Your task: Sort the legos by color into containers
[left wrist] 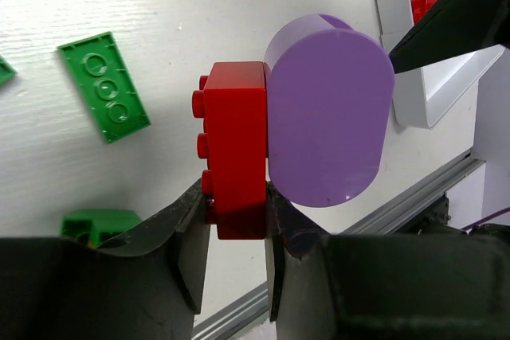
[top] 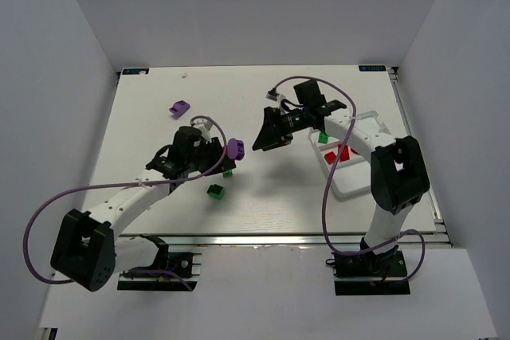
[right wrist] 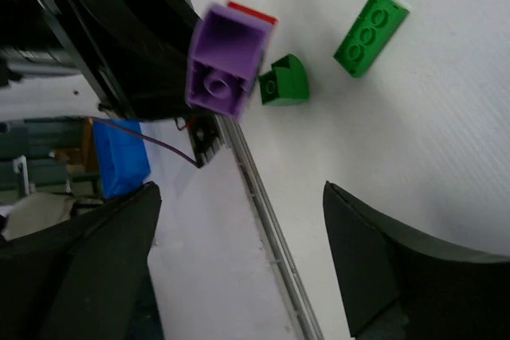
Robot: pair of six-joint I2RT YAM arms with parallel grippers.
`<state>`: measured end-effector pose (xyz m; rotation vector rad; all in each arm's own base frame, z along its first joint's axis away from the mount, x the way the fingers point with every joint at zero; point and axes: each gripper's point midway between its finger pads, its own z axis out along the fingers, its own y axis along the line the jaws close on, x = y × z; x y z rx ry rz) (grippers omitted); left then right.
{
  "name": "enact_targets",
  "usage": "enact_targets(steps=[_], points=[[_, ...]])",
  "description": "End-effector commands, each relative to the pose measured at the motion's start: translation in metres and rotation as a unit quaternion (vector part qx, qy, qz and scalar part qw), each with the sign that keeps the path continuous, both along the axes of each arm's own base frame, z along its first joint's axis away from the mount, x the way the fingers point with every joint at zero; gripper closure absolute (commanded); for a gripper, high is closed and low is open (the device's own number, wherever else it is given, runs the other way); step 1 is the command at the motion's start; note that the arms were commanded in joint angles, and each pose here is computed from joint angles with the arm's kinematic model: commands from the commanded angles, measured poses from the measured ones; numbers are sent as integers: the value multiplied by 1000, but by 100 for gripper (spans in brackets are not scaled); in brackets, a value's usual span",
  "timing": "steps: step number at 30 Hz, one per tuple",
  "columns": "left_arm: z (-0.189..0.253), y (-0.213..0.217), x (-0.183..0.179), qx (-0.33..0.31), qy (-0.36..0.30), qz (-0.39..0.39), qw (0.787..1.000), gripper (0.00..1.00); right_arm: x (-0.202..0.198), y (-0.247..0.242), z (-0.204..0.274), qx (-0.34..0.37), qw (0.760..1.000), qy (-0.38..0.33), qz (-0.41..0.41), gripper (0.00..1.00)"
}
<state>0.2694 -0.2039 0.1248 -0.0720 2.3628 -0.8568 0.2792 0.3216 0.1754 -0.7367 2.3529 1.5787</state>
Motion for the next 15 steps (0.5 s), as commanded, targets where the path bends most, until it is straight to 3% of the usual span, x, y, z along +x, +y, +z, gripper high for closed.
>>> enact_targets(steps=[1, 8, 15], points=[[23, -15, 17, -24, -37, 20, 999, 99, 15, 12, 34, 18, 999, 6, -36, 11], [25, -42, 18, -22, -43, -4, 999, 99, 7, 15, 22, -4, 999, 0, -43, 11], [15, -59, 16, -9, -37, -29, 999, 99, 4, 24, 15, -10, 999, -1, -45, 19]])
